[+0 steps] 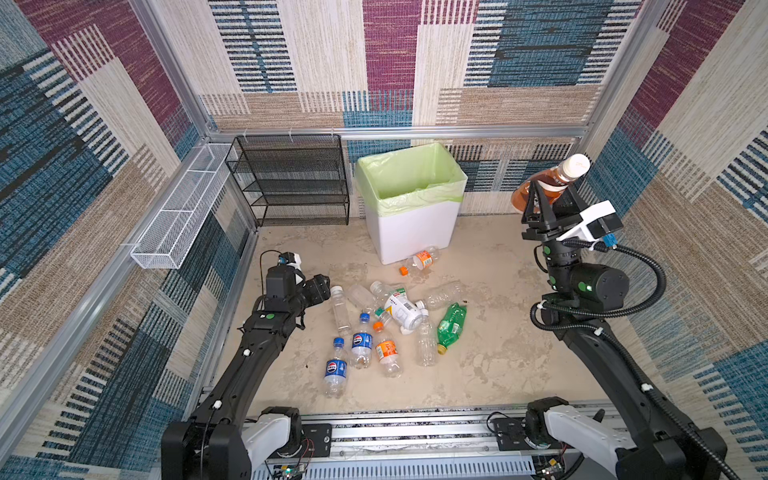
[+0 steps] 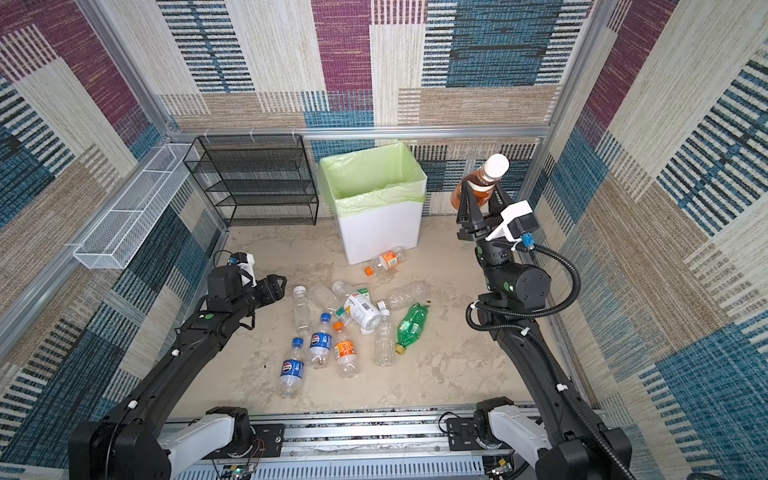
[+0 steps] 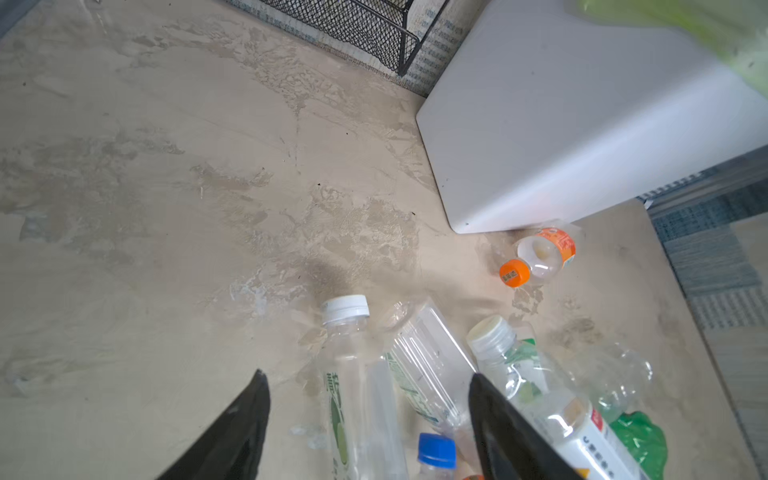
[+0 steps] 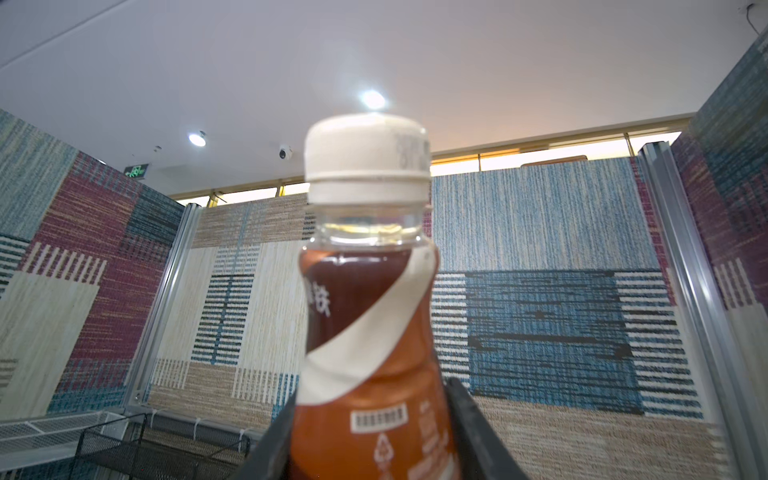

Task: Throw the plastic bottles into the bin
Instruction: 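Lift the brown tea bottle with the right gripper over the bin and release, then withdraw the right gripper from the bin while the left gripper reaches toward the clear bottles, then grasp a clear white-capped water bottle with the left gripper, then lift the clear bottle with the left gripper over the bin and release, then withdraw the left gripper while the right gripper grasps the clear labeled bottle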

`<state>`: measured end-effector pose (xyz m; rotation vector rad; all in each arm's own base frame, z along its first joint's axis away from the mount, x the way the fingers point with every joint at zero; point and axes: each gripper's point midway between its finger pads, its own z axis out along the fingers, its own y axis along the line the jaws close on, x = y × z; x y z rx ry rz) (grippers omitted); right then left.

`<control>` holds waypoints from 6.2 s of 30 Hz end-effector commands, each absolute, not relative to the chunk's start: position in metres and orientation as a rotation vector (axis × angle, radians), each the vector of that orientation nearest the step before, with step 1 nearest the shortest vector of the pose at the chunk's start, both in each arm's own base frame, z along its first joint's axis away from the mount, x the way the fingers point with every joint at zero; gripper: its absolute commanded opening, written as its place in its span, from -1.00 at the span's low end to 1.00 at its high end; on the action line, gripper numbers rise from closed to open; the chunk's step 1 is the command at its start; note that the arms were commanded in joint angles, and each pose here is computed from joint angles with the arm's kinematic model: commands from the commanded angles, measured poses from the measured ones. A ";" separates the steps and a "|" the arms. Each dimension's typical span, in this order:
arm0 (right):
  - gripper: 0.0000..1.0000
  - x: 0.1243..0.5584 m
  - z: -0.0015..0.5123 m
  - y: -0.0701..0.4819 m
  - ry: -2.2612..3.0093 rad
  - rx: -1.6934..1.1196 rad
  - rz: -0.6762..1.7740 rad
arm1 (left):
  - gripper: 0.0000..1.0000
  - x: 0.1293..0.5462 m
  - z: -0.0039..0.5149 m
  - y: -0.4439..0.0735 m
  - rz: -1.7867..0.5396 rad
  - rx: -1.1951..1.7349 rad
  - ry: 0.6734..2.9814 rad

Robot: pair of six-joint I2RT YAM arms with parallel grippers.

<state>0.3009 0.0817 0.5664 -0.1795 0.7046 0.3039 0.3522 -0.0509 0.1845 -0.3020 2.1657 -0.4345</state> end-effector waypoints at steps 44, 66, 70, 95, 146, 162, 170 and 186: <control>0.93 0.457 0.314 0.072 1.825 0.033 0.389 | 0.80 0.355 0.107 -0.084 -0.394 -0.332 2.393; 0.84 0.457 0.285 0.058 1.874 0.078 0.311 | 0.08 0.359 0.060 -0.091 -0.166 -0.303 2.526; 0.83 0.457 0.287 0.056 1.874 0.079 0.290 | -0.08 0.362 0.059 -0.092 -0.167 -0.303 2.524; 0.78 0.457 0.285 0.054 1.891 0.096 0.290 | -0.39 0.370 0.198 -0.079 -0.191 -0.216 2.114; 0.62 0.419 0.282 0.079 1.834 0.060 0.511 | 0.51 0.538 0.546 -0.222 -0.716 0.253 1.357; 0.80 0.367 0.223 0.224 2.100 -0.664 0.537 | 0.52 0.447 0.403 -0.104 -0.437 0.152 1.849; 0.86 0.325 0.168 0.296 2.215 -0.970 0.585 | 0.53 0.417 0.324 -0.045 -0.291 0.051 2.028; 0.91 0.331 0.102 0.328 2.356 -1.061 0.316 | 0.52 0.406 0.299 -0.037 -0.410 -0.025 1.990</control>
